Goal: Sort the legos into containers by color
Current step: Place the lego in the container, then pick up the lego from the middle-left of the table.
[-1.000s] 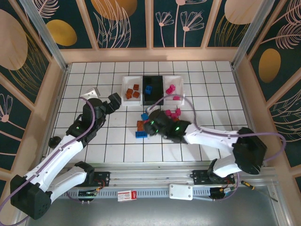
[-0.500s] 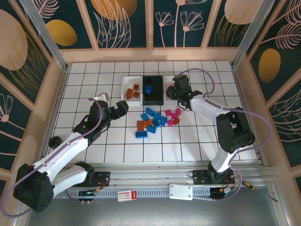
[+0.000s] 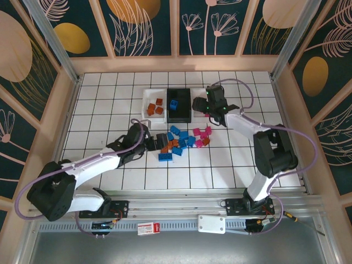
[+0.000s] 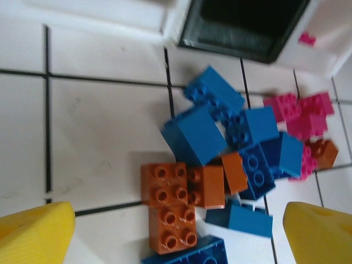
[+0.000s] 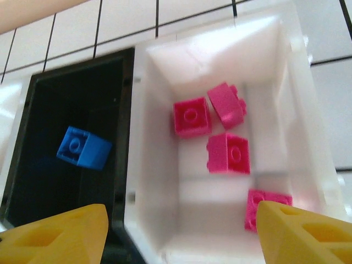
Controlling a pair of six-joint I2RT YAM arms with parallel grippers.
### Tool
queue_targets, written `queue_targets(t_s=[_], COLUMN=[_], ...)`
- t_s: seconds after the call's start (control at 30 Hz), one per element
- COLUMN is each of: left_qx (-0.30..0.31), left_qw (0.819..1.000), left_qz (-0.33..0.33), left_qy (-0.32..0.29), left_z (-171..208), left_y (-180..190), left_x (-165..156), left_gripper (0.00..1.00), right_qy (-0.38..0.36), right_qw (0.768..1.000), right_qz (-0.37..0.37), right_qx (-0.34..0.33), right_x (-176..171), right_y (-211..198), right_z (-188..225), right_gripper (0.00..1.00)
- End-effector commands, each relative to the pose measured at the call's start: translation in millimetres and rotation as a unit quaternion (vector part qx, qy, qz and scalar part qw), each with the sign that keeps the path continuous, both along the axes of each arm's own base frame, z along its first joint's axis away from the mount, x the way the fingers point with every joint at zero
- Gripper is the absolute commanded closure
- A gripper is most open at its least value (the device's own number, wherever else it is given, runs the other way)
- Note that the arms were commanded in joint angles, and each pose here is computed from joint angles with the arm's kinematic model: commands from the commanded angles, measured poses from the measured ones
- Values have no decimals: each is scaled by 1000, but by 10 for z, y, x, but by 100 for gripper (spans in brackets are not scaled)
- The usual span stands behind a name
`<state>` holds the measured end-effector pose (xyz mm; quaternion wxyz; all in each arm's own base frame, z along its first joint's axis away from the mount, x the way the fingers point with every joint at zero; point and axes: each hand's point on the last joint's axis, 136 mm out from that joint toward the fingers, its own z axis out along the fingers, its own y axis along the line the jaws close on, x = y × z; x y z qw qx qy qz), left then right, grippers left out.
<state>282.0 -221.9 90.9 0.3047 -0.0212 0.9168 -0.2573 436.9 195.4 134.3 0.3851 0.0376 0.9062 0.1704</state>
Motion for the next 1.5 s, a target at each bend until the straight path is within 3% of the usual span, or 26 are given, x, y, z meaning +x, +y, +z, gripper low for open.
queue_targets(t_s=[0.0, 0.3, 0.43, 0.73, 0.8, 0.97, 1.2, 1.47], left_qx=[28, 156, 170, 166, 165, 167, 153, 111], left_qw=[999, 986, 985, 983, 983, 983, 986, 993], left_qz=[-18, -56, -35, -56, -56, -54, -45, -37], left_qy=[-10, 7, 13, 48, 52, 55, 57, 20], left_z=[-36, -485, -554, -825, -852, -874, -783, -283], left_y=[-91, -264, -188, -272, -266, -228, -160, -211], left_x=[-9, -242, -261, -424, -444, -469, -542, -482], left_gripper=[7, 6, 5, 2, 4, 24, 37, 40], right_qy=[-15, -17, -25, -38, -38, -35, -37, -40], right_qw=[999, 999, 998, 998, 998, 998, 997, 997], right_qz=[9, 3, 4, 5, 5, 3, 1, -4], right_qx=[26, 49, 54, 59, 58, 58, 63, 71], right_x=[-237, -558, -597, -646, -652, -646, -646, -726], right_y=[45, -71, -87, -112, -120, -119, -120, -163], right_z=[82, 22, 80, 165, 162, 127, 146, 166], right_gripper=[28, 27, 27, 27, 26, 27, 26, 26])
